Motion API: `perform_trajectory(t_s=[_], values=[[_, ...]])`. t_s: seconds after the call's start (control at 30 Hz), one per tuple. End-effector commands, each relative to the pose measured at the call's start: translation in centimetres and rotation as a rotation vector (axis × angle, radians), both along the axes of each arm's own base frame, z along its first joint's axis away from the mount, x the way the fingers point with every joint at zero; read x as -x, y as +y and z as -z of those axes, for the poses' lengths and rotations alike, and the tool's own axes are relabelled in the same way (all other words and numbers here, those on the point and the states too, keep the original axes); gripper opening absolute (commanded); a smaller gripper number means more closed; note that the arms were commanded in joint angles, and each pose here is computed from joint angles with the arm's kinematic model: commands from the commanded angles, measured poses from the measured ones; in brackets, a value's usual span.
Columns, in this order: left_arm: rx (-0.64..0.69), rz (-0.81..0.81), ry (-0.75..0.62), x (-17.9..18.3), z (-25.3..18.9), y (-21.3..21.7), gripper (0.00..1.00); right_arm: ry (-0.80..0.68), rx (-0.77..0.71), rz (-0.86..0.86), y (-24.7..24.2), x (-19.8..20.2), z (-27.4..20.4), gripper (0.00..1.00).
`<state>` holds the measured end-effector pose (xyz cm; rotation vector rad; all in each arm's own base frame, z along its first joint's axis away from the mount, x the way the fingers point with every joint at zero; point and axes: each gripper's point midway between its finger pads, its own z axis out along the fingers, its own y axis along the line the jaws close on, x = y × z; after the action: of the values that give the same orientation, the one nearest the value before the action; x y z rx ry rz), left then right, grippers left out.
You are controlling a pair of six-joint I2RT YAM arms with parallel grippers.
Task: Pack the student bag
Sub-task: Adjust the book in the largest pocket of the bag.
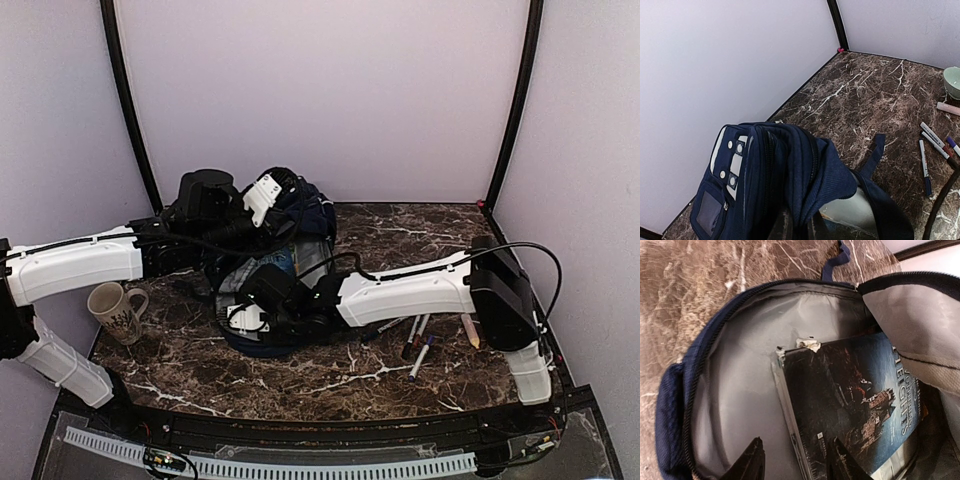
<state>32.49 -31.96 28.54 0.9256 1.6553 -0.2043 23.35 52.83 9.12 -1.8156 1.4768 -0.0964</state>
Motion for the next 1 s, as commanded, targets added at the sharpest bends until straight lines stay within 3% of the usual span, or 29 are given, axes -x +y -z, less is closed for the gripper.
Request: perform_trajectory(t_s=[0.0,0.17,0.73,0.97], values=[[0.212,0.053,-0.147,1.4,-8.1,-0.2,0.00,-0.040,0.000,0.007,1.1,-0.8,0.2,0.43],[0.217,0.054,-0.148,1.5,-8.3,-0.2,0.00,-0.083,0.063,0.018,0.9,-1.9,2.2,0.55],[0.226,0.086,-0.124,1.9,-8.2,-0.7,0.00,-0.152,-0.143,0.133,1.2,-11.5,-2.2,0.32],[0.233,0.089,-0.124,2.0,-8.4,-0.6,0.00,-0.184,-0.241,0.141,2.0,-12.7,-2.9,0.33]])
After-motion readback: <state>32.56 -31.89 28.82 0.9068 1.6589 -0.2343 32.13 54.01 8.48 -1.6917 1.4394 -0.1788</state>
